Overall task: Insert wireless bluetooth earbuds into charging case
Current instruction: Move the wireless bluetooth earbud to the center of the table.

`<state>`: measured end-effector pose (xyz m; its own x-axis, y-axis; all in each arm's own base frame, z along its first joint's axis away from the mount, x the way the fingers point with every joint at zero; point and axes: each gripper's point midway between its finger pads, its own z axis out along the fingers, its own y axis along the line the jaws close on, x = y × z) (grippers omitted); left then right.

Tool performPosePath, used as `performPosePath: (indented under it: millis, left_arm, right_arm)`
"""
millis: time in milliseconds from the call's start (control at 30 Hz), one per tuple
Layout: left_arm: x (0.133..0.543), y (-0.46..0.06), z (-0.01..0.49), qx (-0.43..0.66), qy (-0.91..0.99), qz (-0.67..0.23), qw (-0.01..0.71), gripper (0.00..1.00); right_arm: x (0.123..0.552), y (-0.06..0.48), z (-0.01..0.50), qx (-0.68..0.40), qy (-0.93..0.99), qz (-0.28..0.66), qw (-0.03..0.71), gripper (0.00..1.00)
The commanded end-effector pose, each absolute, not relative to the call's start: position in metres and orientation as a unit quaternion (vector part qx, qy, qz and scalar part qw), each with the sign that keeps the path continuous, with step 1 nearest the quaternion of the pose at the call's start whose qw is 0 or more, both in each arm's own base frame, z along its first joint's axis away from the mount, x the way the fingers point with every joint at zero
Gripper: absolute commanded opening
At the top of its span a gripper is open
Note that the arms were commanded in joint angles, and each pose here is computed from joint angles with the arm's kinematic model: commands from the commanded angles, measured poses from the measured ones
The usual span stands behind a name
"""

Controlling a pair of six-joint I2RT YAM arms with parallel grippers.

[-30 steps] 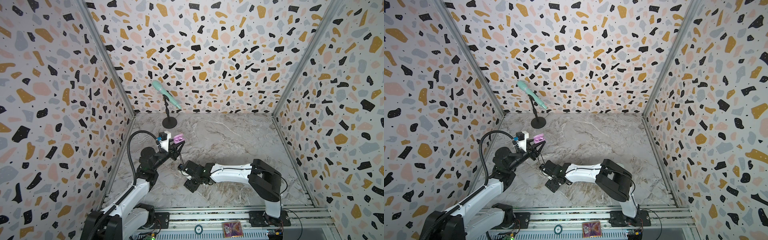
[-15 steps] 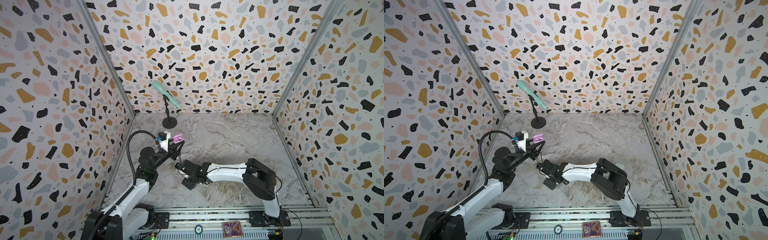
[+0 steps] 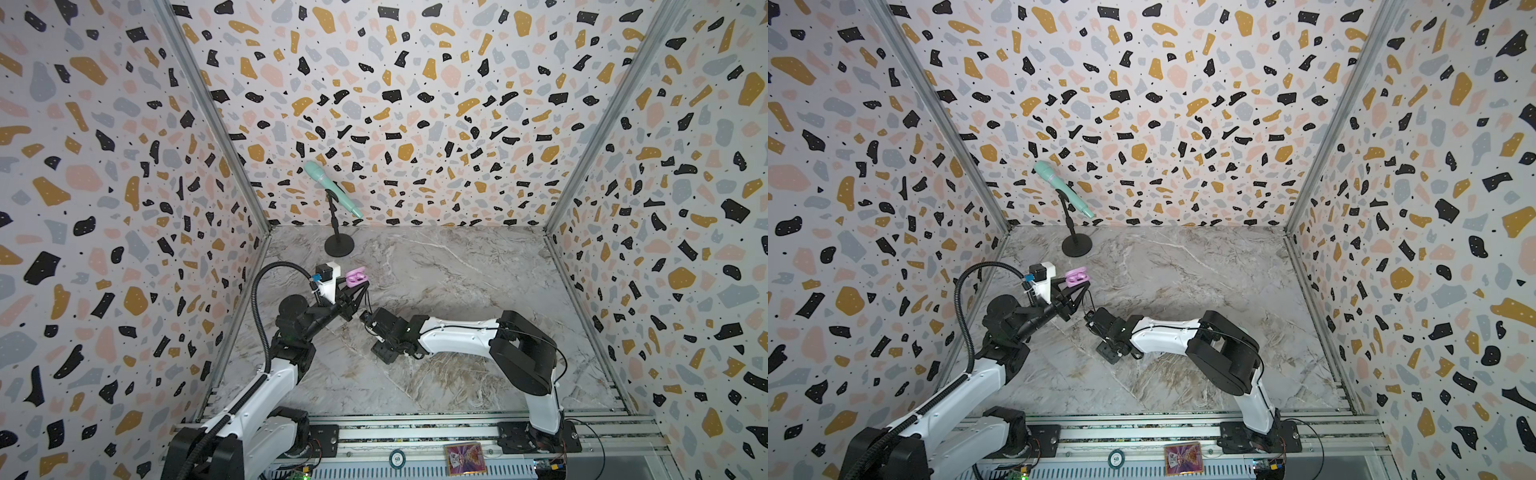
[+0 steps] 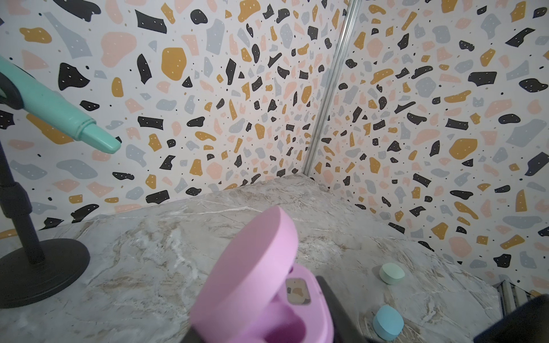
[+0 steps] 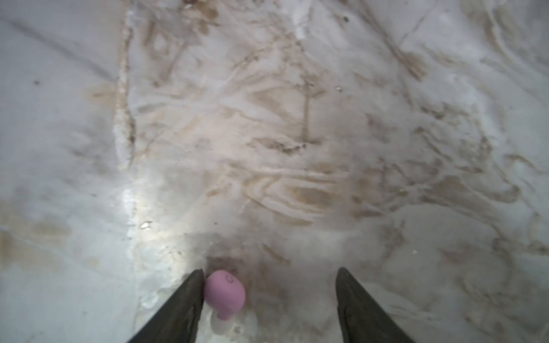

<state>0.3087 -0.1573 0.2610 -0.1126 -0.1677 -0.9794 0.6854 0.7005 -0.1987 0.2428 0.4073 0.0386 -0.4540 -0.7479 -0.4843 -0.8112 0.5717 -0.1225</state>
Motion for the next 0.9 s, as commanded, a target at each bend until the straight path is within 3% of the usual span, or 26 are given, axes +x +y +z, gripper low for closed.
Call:
performPosePath:
  millis: [0, 633, 867]
  left_arm:
    - [0.305, -0.157, 0.285, 0.205, 0.636, -0.337, 0.663, 0.02]
    - [0.304, -0.159, 0.285, 0.207, 0.634, -0.343, 0.661, 0.02]
    - [0.304, -0.159, 0.285, 0.207, 0.634, -0.345, 0.661, 0.02]
  right_arm:
    - [0.252, 0.398, 0.065, -0.448, 0.85, 0.053, 0.271, 0.71]
    - [0.268, 0.368, 0.083, -0.395, 0.877, 0.059, 0.268, 0.71]
    - [0.261, 0.381, 0.094, -0.395, 0.871, 0.149, 0.249, 0.71]
